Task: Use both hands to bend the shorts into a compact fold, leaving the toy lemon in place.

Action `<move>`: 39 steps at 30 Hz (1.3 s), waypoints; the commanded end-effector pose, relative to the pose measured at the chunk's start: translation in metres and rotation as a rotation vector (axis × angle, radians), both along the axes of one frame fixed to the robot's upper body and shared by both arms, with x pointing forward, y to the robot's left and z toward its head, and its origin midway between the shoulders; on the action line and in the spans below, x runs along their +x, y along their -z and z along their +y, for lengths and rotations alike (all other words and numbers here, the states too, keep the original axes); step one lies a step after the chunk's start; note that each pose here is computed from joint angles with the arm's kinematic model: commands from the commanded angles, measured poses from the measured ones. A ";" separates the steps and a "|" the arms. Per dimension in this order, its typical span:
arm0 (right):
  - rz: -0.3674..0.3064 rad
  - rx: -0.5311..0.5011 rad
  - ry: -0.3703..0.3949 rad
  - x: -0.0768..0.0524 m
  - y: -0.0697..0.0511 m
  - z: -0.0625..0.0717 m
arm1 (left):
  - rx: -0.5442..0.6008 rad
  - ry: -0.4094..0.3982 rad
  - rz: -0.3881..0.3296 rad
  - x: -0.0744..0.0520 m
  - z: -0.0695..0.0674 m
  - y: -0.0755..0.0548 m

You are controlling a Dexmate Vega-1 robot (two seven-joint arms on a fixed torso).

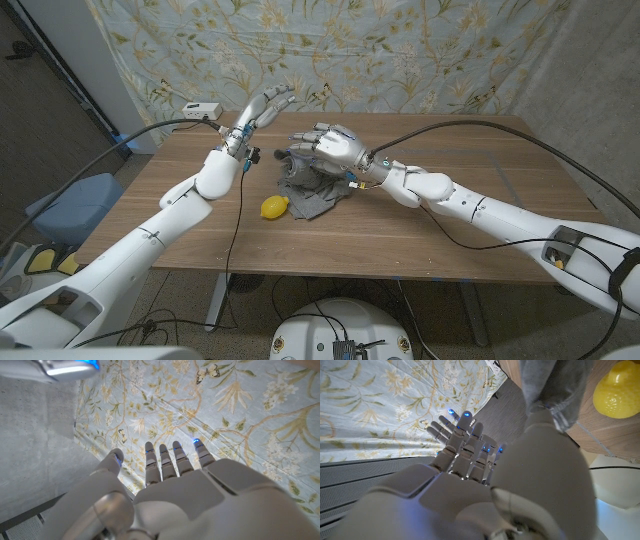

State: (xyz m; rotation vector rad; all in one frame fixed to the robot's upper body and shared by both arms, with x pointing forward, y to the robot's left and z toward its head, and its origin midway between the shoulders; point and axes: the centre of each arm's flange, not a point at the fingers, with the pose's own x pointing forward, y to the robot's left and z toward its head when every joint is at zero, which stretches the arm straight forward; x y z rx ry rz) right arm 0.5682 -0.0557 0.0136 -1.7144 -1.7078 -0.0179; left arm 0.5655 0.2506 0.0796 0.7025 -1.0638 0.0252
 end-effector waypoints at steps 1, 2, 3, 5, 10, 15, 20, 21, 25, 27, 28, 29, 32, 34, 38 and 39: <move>0.037 -0.076 0.267 0.004 -0.007 -0.001 | -0.032 0.019 -0.008 -0.003 0.004 0.001; 0.043 -0.071 0.288 0.004 -0.009 -0.004 | -0.033 0.019 -0.006 -0.004 0.004 0.001; 0.033 -0.063 0.309 0.005 -0.011 -0.008 | -0.032 0.018 -0.004 -0.004 0.005 0.002; 0.021 -0.035 0.344 0.005 -0.014 -0.015 | -0.034 0.020 0.000 -0.003 0.005 0.003; 0.003 0.074 0.384 0.005 -0.025 -0.027 | -0.025 0.028 0.023 0.000 0.004 0.006; 0.035 0.181 0.382 0.005 -0.035 -0.037 | -0.019 0.039 0.054 0.005 0.001 0.011; 0.080 0.280 0.374 0.009 -0.042 -0.044 | -0.012 0.044 0.090 0.009 0.000 0.017; 0.092 0.299 0.370 0.009 -0.043 -0.045 | -0.010 0.047 0.099 0.010 -0.001 0.018; 0.133 0.376 0.347 0.011 -0.047 -0.050 | -0.009 0.052 0.128 0.015 -0.001 0.022; 0.172 0.433 0.327 0.011 -0.050 -0.054 | -0.007 0.058 0.150 0.019 -0.001 0.024; 0.173 0.435 0.327 0.011 -0.050 -0.054 | -0.007 0.059 0.150 0.019 -0.001 0.024; 0.201 0.475 0.312 0.011 -0.053 -0.057 | -0.009 0.062 0.160 0.022 -0.001 0.026; 0.252 0.544 0.283 0.010 -0.057 -0.063 | -0.015 0.072 0.170 0.025 0.000 0.027; 0.296 0.592 0.263 0.011 -0.060 -0.067 | -0.020 0.082 0.176 0.027 0.001 0.028; 0.401 0.685 0.216 0.014 -0.063 -0.079 | -0.032 0.106 0.184 0.030 0.002 0.030; 0.425 0.707 0.202 0.015 -0.064 -0.083 | -0.036 0.112 0.186 0.031 0.003 0.031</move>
